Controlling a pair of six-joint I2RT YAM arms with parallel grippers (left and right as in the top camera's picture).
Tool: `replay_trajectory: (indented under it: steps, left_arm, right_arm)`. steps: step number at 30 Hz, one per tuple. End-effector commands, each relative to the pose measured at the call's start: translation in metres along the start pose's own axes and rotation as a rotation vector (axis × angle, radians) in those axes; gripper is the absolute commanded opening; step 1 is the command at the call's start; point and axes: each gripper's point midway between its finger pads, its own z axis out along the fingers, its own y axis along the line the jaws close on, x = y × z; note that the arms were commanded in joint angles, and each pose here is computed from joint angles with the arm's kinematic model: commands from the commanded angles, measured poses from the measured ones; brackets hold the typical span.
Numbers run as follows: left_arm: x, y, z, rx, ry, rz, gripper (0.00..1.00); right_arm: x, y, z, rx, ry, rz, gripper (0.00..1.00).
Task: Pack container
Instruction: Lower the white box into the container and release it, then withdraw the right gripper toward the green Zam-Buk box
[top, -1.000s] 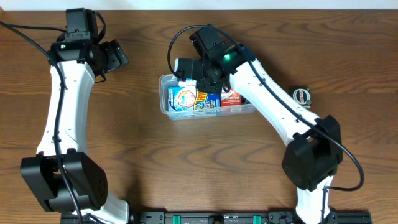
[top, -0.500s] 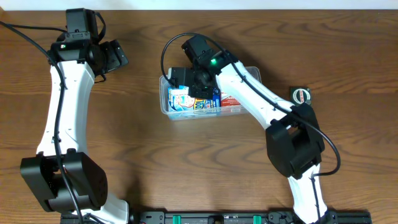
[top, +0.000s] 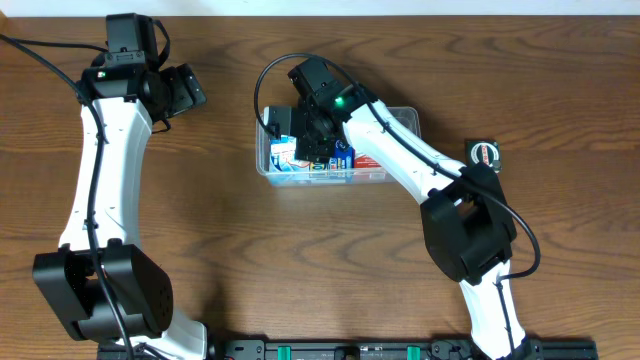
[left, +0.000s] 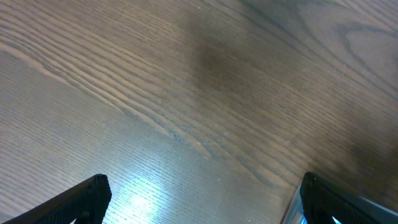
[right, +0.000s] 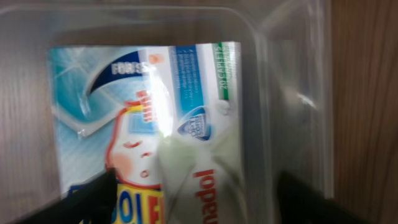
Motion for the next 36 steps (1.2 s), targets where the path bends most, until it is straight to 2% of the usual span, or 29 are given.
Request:
replay_trajectory:
  steps: [1, 4, 8, 12, 15, 17, 20, 24, 30, 33, 36]
  left_arm:
    - [-0.001, 0.002, 0.001, -0.007, 0.0, -0.004, 0.98]
    - [-0.001, 0.002, 0.001, -0.007, 0.0, -0.004, 0.98]
    - [-0.001, 0.002, 0.001, -0.007, 0.0, -0.004, 0.98]
    - [-0.001, 0.002, 0.001, -0.007, 0.001, -0.004, 0.98]
    - [-0.001, 0.002, 0.001, -0.007, 0.0, -0.004, 0.98]
    - [-0.001, 0.002, 0.001, -0.007, 0.0, -0.004, 0.98]
    - [-0.001, 0.002, 0.001, -0.007, 0.0, -0.004, 0.98]
    - [-0.001, 0.002, 0.001, -0.007, 0.0, -0.004, 0.98]
    - [-0.001, 0.002, 0.001, -0.007, 0.0, -0.004, 0.98]
    - [-0.001, 0.002, 0.001, -0.007, 0.0, -0.004, 0.98]
    - [-0.001, 0.002, 0.001, -0.007, 0.0, -0.004, 0.98]
  right_arm:
    - [0.001, 0.007, 0.012, -0.021, 0.006, -0.007, 0.88]
    - [-0.003, 0.003, 0.004, -0.008, -0.007, 0.022, 0.9]
    - [-0.02, -0.009, -0.033, 0.05, -0.064, 0.126, 0.88]
    - [-0.034, -0.026, -0.102, 0.166, -0.124, 0.242, 0.86]
    - [-0.028, -0.036, -0.161, 0.282, -0.127, 0.304, 0.83]
    - [-0.011, -0.047, -0.198, 0.395, -0.094, 0.392, 0.79]
    - [0.041, -0.063, -0.254, 0.576, -0.012, 0.606, 0.74]
    - [0.12, -0.059, -0.293, 0.605, 0.076, 0.895, 0.83]
    - [0.219, -0.044, -0.286, 0.407, 0.14, 1.224, 0.85]
    - [0.258, -0.044, -0.269, 0.37, 0.16, 1.326, 0.88]
    - [0.301, -0.042, -0.239, 0.373, 0.192, 1.456, 0.95]
